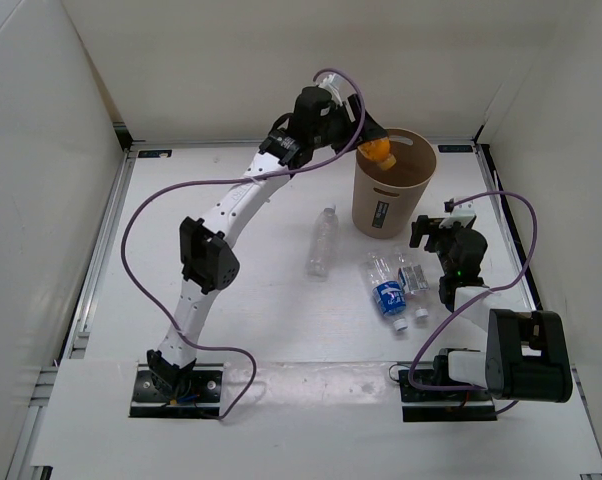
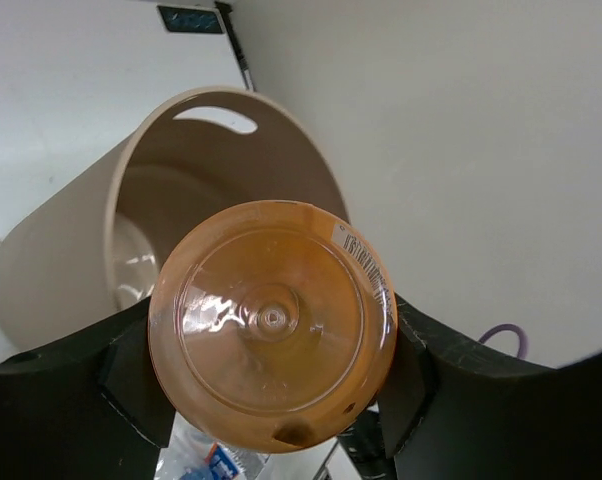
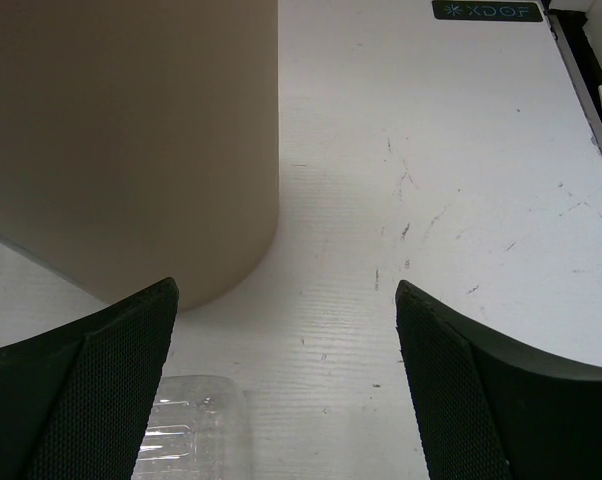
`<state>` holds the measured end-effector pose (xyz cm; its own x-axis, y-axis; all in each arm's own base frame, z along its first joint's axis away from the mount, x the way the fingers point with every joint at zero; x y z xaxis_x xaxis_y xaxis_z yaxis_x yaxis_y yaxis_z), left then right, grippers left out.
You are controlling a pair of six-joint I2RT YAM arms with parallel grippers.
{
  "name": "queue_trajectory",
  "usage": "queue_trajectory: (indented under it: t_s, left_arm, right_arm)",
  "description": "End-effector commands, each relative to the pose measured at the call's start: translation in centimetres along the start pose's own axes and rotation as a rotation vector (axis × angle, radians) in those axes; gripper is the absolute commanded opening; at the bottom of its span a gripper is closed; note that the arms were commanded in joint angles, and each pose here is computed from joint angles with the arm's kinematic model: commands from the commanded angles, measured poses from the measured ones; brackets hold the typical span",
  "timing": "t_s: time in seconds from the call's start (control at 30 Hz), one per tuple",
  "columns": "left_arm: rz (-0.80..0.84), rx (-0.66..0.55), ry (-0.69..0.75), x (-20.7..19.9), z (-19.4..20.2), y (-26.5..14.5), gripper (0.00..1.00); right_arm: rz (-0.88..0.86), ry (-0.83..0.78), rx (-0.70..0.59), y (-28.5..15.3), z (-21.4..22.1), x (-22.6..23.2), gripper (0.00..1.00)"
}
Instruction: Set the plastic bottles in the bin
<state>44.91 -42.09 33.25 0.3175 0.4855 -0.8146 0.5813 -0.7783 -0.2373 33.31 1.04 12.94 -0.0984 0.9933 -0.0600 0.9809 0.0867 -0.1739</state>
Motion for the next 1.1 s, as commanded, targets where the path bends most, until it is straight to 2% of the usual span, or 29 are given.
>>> queue_trajectory:
  t_s: [0.0, 0.1, 0.2, 0.43, 0.57, 0.6, 0.63, 0.73, 0.83, 0.87, 0.93, 1.07]
  left_arm:
    - [-0.001, -0.037, 0.045, -1.4, -1.1, -1.4, 0.52]
    - [0.0, -0.026, 0.045, -1.3, -0.8, -1.2, 0.56]
    - [0.019, -0.033, 0.055, -1.9, -1.1, -1.6, 0.65]
    - [0.1, -0.015, 0.066, -3.4, -1.2, -1.9, 0.76]
    - [0.115, -0.017, 0.083, -4.0, -1.4, -2.3, 0.88]
    - [0.112, -0.025, 0.087, -4.0, -1.6, -2.4, 0.96]
    - [0.113, -0.023, 0.103, -4.0, -1.5, -2.4, 0.99]
    - [0.112, -0.048, 0.136, -4.4, -2.5, -3.3, 0.99]
    - [0.124, -0.122, 0.168, -5.4, -5.3, -5.2, 0.99]
    - [0.13, -0.163, 0.192, -6.3, -6.4, -6.5, 0.99]
    - [0.103, -0.208, 0.224, -5.7, -8.3, -7.7, 0.99]
    - [0.03, -0.333, 0.318, -5.7, -12.7, -12.8, 0.99]
  right_arm:
    - [0.024, -0.004, -0.047, 0.5, -1.7, -0.4, 0.9]
    - [0.022, -0.005, -0.047, 0.4, -1.7, -0.4, 0.9]
    - [0.022, -0.005, -0.046, 0.5, -1.6, -0.3, 0.9]
    - [0.024, -0.005, -0.049, 0.4, -1.8, -0.4, 0.9]
    - [0.051, -0.004, -0.045, 0.4, -1.7, -0.7, 0.9]
    - [0.054, -0.003, -0.04, 0.4, -1.5, -0.8, 0.9]
    - [0.054, -0.004, -0.04, 0.5, -1.5, -0.8, 0.9]
    - [0.053, -0.004, -0.042, 0.4, -1.6, -0.8, 0.9]
    - [0.024, -0.008, -0.045, 0.5, -1.7, 0.2, 0.9]
    - [0.022, -0.008, -0.042, 0.5, -1.6, 0.3, 0.9]
    - [0.027, -0.008, -0.045, 0.5, -1.7, 0.1, 0.9]
    - [0.026, -0.008, -0.045, 0.5, -1.7, 0.2, 0.9]
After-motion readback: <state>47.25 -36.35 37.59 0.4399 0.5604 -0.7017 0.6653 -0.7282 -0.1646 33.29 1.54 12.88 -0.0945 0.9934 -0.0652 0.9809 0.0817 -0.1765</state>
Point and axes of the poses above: each gripper's point midway between its finger pads, its own y axis out along the fingers, its own x axis along the line the jaws close on, z = x × y, the point moved 4 cm from there along -y, back along the fingers, and after that the axes turned 4 degrees about -y, right-handed, at the moved point
